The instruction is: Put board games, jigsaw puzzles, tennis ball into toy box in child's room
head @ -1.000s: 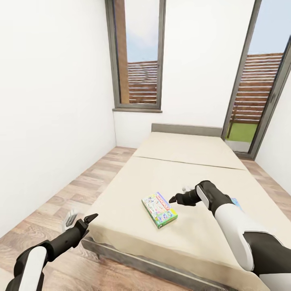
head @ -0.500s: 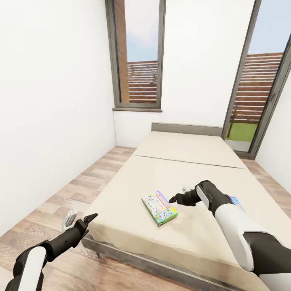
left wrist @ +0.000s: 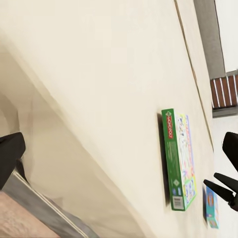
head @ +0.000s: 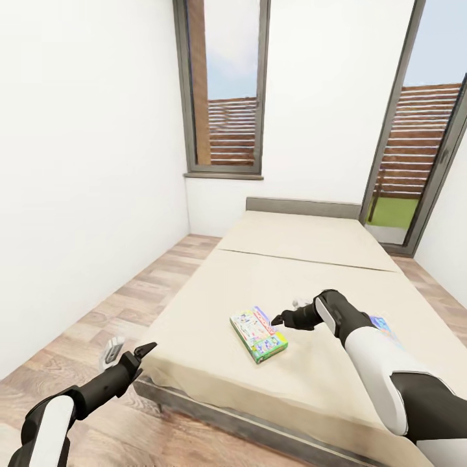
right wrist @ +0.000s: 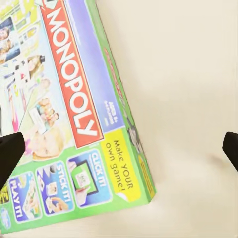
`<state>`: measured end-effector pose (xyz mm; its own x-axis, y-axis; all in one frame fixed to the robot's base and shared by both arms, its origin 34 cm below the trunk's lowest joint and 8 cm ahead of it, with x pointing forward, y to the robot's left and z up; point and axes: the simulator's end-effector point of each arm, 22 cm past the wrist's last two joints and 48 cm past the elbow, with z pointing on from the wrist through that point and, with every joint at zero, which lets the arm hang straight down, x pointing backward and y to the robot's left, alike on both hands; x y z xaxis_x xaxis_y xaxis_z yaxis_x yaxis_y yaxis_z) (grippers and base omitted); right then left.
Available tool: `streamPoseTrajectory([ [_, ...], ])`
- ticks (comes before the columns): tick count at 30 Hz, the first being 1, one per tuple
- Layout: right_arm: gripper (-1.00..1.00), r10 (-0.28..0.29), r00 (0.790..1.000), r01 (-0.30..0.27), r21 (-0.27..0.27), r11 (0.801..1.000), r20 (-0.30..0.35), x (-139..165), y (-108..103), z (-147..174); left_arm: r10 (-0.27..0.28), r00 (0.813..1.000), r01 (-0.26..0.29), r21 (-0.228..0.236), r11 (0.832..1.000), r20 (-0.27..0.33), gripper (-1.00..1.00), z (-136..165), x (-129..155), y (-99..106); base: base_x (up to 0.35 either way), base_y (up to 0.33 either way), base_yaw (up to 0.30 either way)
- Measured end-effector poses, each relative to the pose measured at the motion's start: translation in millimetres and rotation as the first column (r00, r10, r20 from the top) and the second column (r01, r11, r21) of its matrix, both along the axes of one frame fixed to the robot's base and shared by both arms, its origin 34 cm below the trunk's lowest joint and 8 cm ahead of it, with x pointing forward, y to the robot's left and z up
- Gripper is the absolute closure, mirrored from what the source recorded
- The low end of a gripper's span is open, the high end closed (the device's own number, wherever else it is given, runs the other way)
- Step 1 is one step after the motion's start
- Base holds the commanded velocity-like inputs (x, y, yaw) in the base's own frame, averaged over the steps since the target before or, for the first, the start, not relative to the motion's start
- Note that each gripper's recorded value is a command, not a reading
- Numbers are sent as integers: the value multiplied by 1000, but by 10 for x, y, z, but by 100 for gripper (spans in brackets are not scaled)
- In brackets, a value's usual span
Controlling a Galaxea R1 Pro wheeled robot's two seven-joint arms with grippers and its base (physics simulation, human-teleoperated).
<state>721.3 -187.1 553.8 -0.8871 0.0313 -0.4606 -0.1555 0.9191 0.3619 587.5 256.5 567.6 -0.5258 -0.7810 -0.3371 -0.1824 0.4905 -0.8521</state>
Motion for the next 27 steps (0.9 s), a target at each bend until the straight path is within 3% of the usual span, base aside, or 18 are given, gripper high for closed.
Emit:
streamPoseTrajectory([
  [16, -100, -2, 1000, 2, -1, 1000, 1, 4, -17, 3, 1, 1000, -1, 1, 1000, 1, -100, 1, 2, 3, 0, 0, 243],
  [27, -100, -6, 1000, 6, 0, 1000, 1, 5, -46, 4, 1, 1000, -1, 1, 1000, 1, -100, 1, 2, 3, 0, 0, 112],
])
